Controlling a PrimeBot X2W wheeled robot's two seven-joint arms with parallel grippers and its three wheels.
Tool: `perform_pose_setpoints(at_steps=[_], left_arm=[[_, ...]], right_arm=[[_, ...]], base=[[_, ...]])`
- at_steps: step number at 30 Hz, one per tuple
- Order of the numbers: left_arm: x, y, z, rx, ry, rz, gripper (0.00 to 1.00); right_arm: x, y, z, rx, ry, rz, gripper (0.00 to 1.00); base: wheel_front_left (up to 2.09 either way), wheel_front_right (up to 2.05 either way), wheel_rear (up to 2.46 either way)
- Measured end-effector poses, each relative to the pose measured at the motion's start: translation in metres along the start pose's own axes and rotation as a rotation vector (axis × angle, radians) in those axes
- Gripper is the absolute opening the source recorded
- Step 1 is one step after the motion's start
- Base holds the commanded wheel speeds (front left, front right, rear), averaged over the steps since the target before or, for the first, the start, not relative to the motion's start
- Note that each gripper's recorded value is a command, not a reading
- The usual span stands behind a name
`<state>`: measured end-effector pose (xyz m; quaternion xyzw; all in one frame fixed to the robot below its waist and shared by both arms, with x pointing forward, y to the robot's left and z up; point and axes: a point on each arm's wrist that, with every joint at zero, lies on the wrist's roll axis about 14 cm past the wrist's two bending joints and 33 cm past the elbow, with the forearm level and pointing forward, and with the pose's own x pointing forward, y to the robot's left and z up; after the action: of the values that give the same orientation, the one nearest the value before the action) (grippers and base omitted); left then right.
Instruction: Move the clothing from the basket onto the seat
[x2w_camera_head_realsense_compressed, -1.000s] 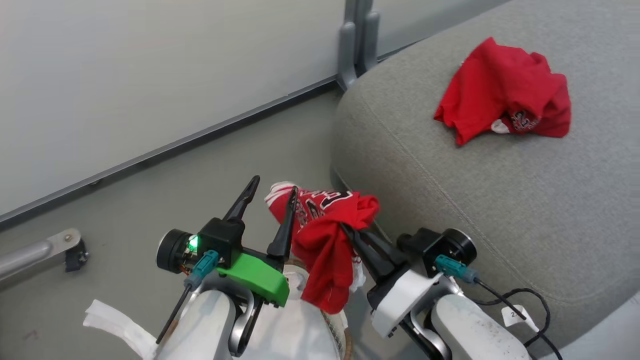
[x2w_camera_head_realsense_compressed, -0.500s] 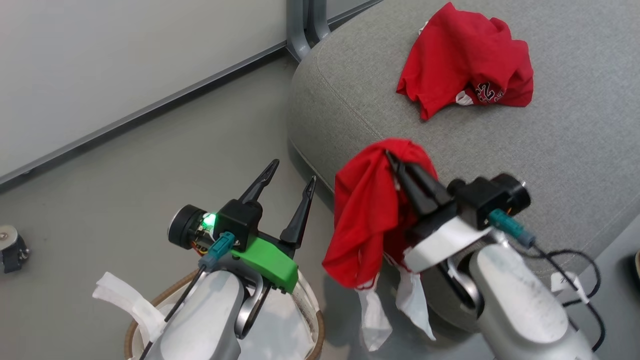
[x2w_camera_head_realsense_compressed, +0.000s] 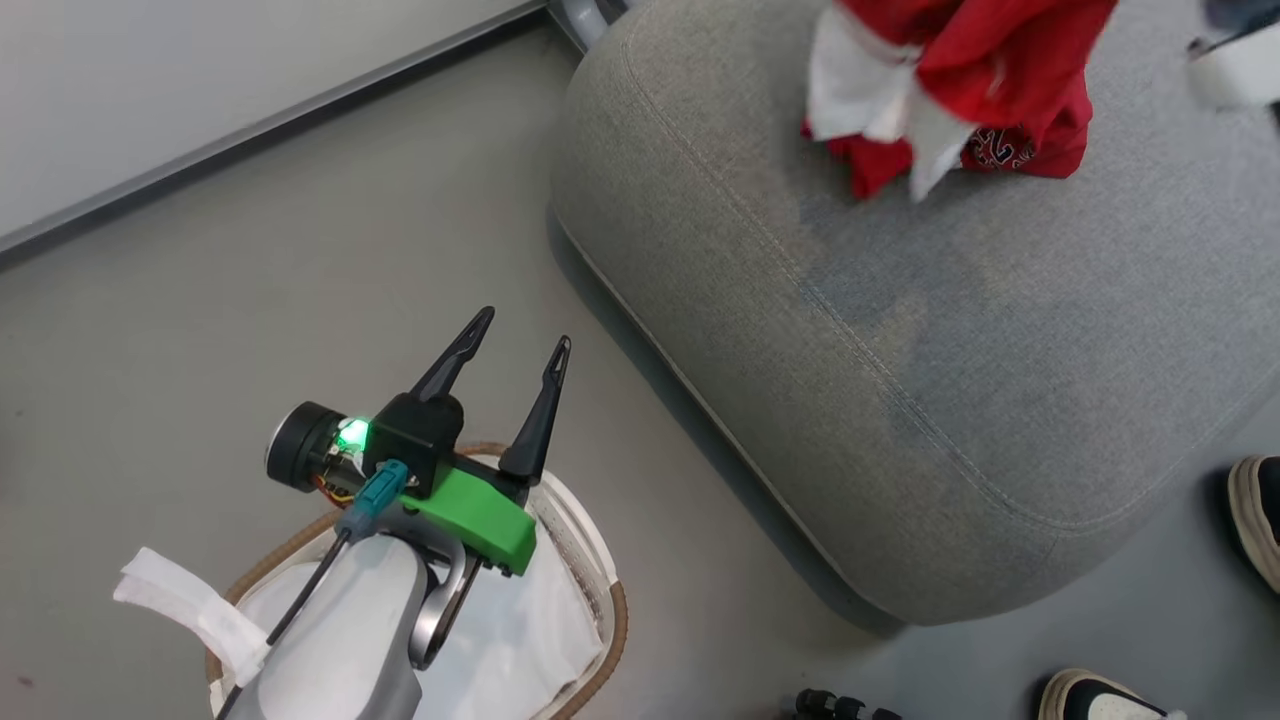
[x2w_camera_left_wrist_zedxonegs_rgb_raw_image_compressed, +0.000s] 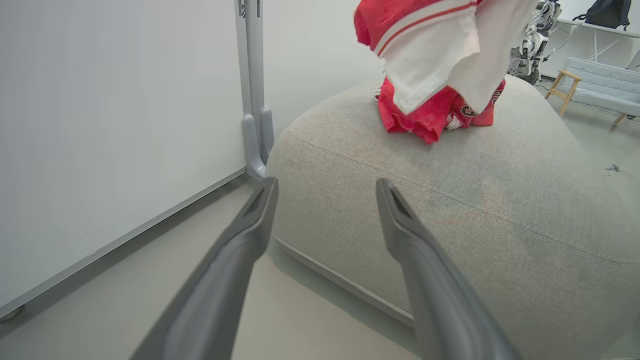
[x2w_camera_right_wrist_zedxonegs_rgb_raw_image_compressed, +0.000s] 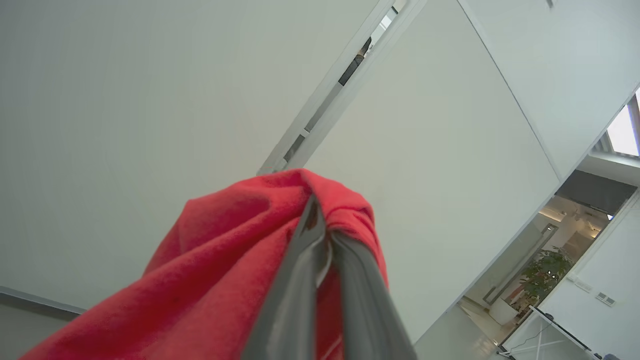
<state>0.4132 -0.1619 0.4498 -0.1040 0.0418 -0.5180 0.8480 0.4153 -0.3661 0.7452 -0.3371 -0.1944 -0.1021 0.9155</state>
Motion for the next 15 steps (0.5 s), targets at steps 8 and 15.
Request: perform_pose_setpoints(at_steps=[8, 15], left_arm=[[0.001, 0.024, -0.026, -0.018, 0.021, 0.008, 1.0], [-0.002, 0.055, -0.054, -0.034, 0.048, 0.033, 1.0]], right_arm=[[0.022, -0.073, -0.055, -0.131, 0.183, -0.17, 0.0], [0.003, -0.036, -0.151, -0.022, 0.407, -0.207, 0.0]], base=[[0.0, 0.0, 0.0], [0.0, 0.0, 0.0]])
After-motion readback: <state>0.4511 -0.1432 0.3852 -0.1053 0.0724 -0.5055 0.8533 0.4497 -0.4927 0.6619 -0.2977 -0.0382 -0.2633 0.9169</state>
